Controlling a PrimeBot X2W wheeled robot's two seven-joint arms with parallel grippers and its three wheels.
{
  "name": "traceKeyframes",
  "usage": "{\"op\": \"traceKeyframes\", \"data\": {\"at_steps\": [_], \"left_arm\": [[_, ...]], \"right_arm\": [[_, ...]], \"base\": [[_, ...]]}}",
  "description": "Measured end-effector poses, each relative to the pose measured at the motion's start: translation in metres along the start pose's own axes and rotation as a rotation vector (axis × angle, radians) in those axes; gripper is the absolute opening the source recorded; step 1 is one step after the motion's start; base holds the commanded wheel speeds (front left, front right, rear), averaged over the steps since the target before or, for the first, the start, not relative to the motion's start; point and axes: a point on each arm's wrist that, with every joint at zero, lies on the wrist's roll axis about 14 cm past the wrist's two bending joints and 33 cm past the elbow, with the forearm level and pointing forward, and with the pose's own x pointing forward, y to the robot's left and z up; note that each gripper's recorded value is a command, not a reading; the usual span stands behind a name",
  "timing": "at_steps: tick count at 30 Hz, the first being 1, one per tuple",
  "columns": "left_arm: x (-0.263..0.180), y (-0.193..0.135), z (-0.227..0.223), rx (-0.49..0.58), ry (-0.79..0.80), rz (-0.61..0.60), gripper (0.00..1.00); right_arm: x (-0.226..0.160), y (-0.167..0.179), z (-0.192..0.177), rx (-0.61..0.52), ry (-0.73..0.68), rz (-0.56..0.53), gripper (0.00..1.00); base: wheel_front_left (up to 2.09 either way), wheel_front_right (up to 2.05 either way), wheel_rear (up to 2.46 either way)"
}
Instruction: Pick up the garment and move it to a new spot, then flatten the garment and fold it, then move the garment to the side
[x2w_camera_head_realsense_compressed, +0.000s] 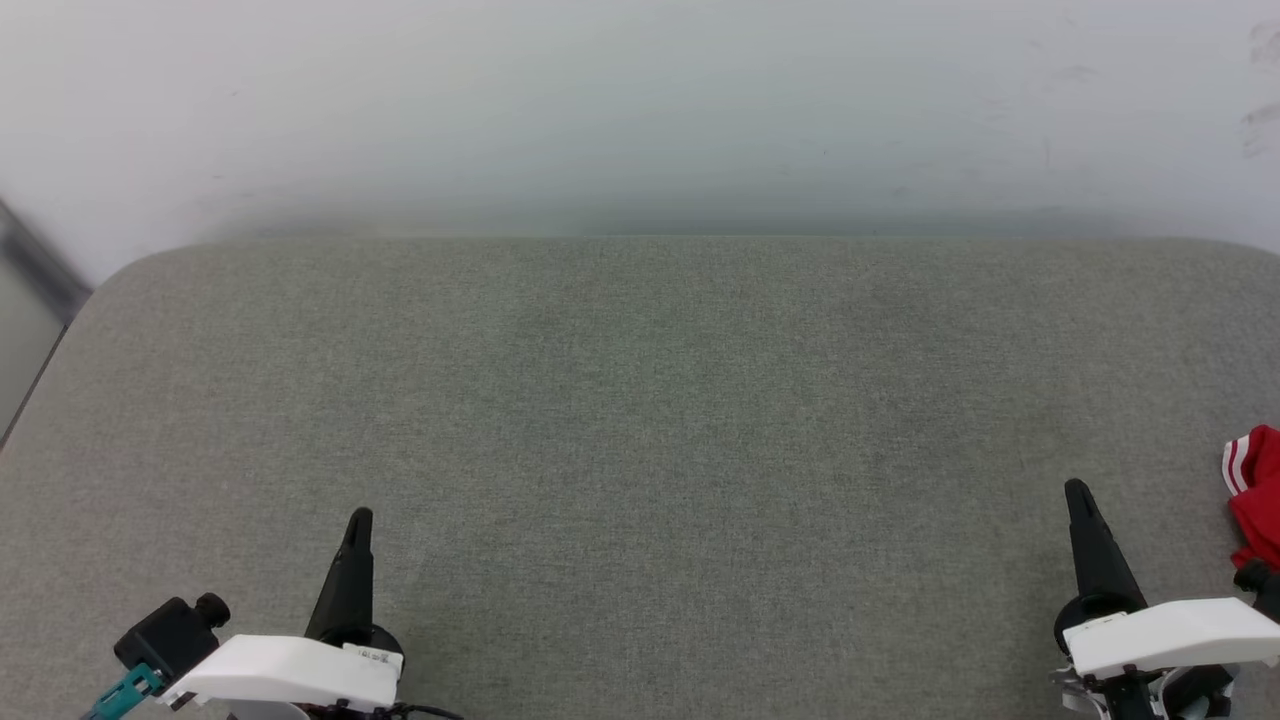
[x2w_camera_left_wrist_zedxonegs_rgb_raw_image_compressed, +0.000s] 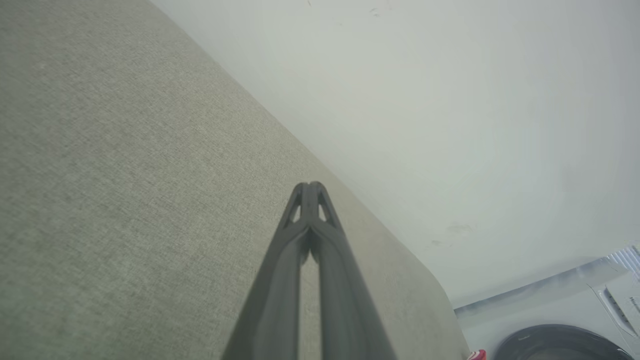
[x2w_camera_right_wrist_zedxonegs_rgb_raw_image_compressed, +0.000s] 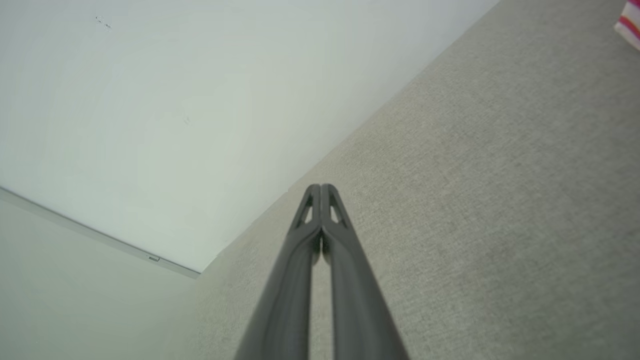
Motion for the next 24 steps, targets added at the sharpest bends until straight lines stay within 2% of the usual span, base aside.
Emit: {"op": "traceKeyframes", "data": {"at_steps": [24], "left_arm": [[0.0095,-0.0001,-0.0004,-0.271,0.021,0.012,0.0]], "right_arm": [[0.0016,0.0,0.0037,0.28,0.003,-0.002,0.0]], "base": [[0.0,0.0,0.0]]}}
